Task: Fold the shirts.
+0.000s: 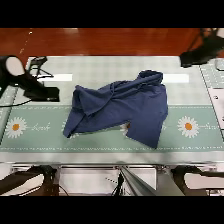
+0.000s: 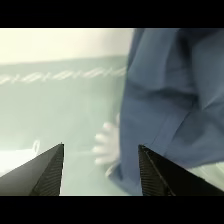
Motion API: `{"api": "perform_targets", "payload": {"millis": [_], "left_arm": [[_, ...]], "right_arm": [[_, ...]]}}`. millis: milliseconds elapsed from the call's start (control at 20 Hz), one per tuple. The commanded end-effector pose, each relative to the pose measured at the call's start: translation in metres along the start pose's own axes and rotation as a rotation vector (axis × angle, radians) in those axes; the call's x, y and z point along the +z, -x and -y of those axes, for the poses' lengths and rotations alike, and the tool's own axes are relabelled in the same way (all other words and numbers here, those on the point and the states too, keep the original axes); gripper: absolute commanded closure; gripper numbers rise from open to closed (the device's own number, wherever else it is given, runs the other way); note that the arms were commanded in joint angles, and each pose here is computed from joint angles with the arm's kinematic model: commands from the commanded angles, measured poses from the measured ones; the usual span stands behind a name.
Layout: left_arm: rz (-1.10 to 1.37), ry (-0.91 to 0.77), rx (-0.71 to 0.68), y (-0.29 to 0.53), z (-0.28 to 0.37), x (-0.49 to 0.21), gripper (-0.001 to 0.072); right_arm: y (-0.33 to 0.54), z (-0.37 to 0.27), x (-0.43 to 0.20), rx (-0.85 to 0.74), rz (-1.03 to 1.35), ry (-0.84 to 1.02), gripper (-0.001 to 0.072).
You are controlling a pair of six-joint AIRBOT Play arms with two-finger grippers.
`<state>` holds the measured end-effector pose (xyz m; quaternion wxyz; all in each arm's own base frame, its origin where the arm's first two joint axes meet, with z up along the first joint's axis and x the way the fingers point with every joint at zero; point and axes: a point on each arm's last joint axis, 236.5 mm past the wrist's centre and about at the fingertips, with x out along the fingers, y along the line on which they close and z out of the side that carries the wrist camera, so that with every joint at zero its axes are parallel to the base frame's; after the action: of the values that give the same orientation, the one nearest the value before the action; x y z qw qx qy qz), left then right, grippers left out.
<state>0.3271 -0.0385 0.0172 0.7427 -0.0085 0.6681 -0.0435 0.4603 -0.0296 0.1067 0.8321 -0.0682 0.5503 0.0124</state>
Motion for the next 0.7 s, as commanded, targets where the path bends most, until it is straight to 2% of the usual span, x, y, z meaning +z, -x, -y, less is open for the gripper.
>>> {"api": "perform_targets", "payload": {"millis": [0,50,100,250,400,650], "left_arm": [[-0.094,0.020,-0.003,0.007,-0.017,-0.055,0.0146],[-0.111,-0.006,-0.065,0.000,-0.007,-0.071,0.0067],[-0.130,-0.021,-0.147,-0.008,0.007,-0.086,0.0029],[-0.181,0.000,-0.335,-0.028,0.036,-0.113,0.0010],[-0.162,-0.041,-0.384,-0.041,0.041,-0.118,-0.0013],[-0.118,-0.094,-0.360,-0.060,0.033,-0.107,-0.0013]], "right_arm": [[0.021,0.038,-0.047,0.043,-0.053,-0.153,0.0217],[0.017,0.043,-0.062,0.086,-0.052,-0.211,0.0217],[0.013,0.047,-0.072,0.125,-0.038,-0.269,0.0217],[-0.001,0.042,-0.101,0.238,-0.018,-0.387,0.0217],[-0.014,0.029,-0.118,0.294,-0.040,-0.417,0.0217],[-0.018,0.019,-0.115,0.339,-0.021,-0.414,0.0217]]}}
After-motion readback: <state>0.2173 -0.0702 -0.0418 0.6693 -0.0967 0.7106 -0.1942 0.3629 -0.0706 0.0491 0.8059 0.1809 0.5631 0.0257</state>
